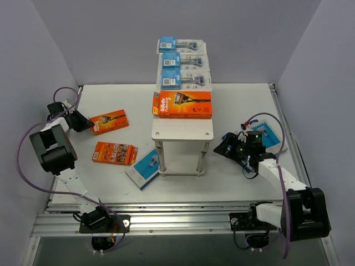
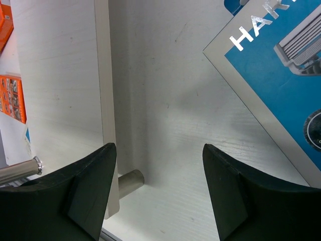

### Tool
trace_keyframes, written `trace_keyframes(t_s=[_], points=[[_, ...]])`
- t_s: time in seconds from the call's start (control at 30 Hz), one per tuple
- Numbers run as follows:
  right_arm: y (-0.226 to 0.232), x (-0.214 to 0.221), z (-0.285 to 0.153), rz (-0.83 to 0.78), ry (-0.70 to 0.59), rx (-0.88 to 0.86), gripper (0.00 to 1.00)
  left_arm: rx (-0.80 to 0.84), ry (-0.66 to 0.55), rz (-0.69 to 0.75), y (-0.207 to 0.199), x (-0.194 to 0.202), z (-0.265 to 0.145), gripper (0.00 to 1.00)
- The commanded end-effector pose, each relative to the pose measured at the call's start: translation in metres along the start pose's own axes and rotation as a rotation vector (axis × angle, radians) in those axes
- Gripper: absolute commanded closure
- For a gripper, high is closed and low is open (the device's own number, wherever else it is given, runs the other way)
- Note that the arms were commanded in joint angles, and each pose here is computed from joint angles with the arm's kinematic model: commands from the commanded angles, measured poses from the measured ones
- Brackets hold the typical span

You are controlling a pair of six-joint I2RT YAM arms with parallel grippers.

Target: Place and organize the shaving razors onto the shelf

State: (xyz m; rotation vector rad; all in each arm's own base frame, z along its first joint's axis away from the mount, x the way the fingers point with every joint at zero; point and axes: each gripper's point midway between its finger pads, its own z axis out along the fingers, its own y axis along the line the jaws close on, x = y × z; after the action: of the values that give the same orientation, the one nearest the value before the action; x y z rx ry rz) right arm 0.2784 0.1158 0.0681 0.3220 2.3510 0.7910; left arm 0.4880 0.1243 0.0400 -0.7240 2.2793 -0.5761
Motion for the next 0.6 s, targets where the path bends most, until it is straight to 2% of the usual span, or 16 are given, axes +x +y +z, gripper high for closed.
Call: trace_keyframes(t_s=[0.0,0.3,0.57], points=[[0.008,-0.012,-0.008,-0.038,-0.042,-0.014,0.35,-0.034,-0.085,0.002,-0.025,-0.025,-0.04,0.98],[0.026,-0.023,-0.026,-0.048,-0.075,-0.042,0.35,0.074,-0.334,-0.062,-0.104,-0.062,-0.146,0.98],[0.036,-0.036,-0.038,-0.067,-0.112,-0.034,0.35,0.153,-0.431,-0.079,-0.149,-0.058,-0.215,0.98]])
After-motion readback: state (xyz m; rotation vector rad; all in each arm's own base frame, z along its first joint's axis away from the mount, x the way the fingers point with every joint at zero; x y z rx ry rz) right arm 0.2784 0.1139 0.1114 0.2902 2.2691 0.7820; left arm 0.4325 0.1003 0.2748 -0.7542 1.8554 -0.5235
